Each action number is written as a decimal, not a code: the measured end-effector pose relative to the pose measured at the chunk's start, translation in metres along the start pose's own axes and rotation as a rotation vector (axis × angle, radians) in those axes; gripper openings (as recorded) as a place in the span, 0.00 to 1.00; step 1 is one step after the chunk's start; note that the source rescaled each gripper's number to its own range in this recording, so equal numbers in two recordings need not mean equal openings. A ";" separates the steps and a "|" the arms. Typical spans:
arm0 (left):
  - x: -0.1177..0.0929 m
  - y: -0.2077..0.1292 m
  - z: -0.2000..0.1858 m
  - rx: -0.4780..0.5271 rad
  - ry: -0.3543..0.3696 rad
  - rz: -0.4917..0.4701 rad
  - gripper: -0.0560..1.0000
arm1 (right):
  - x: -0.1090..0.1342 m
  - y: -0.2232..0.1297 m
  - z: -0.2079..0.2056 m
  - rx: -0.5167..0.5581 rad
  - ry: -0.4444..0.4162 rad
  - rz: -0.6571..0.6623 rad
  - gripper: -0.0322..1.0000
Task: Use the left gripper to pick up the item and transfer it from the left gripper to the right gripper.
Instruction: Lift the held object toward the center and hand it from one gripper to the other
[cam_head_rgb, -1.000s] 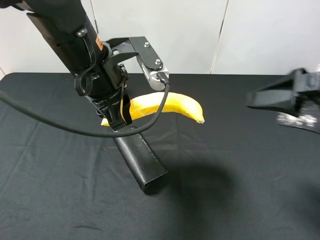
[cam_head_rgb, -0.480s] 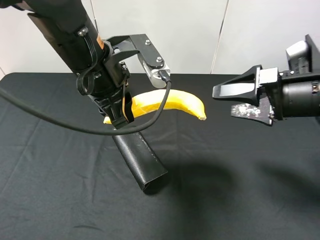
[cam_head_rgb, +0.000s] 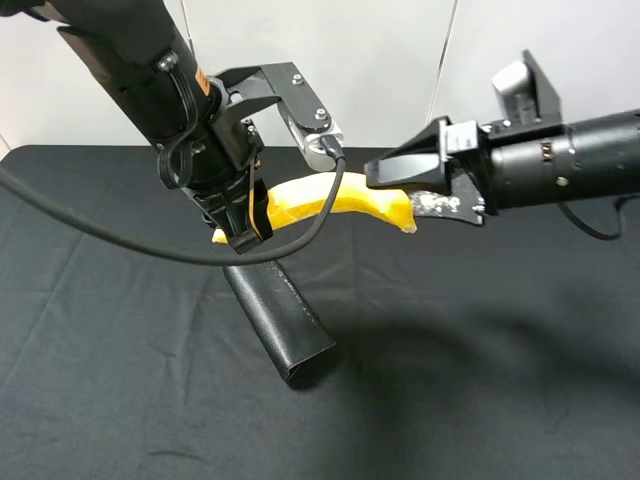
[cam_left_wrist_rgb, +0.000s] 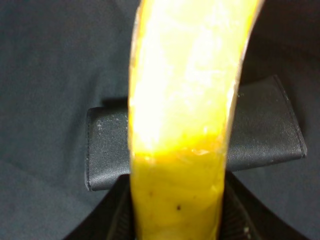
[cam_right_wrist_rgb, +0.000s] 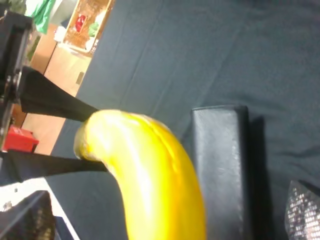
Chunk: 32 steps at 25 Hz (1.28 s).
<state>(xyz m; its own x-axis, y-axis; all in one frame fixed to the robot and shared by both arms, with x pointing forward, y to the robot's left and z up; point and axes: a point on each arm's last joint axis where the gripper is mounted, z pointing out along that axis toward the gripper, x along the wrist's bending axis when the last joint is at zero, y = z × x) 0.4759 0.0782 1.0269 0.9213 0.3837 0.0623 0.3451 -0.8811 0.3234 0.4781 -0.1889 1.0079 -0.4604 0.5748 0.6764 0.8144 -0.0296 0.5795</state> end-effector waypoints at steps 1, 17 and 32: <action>0.000 0.000 0.000 -0.001 0.001 0.000 0.05 | 0.001 0.001 0.004 0.008 0.008 -0.004 1.00; 0.000 0.001 0.000 -0.008 0.004 0.002 0.05 | 0.003 0.001 0.022 0.071 0.055 0.000 1.00; 0.001 0.001 0.000 -0.008 0.009 0.007 0.05 | 0.004 0.002 0.022 0.052 0.065 0.016 0.07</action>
<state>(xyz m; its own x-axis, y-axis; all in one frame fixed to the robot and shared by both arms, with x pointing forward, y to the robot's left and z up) 0.4769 0.0778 1.0272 0.9220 0.3801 0.0732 0.3371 -0.8815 0.3306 0.4863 -0.1687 1.0016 -0.4679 0.5201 0.7145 0.8382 0.0048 0.5454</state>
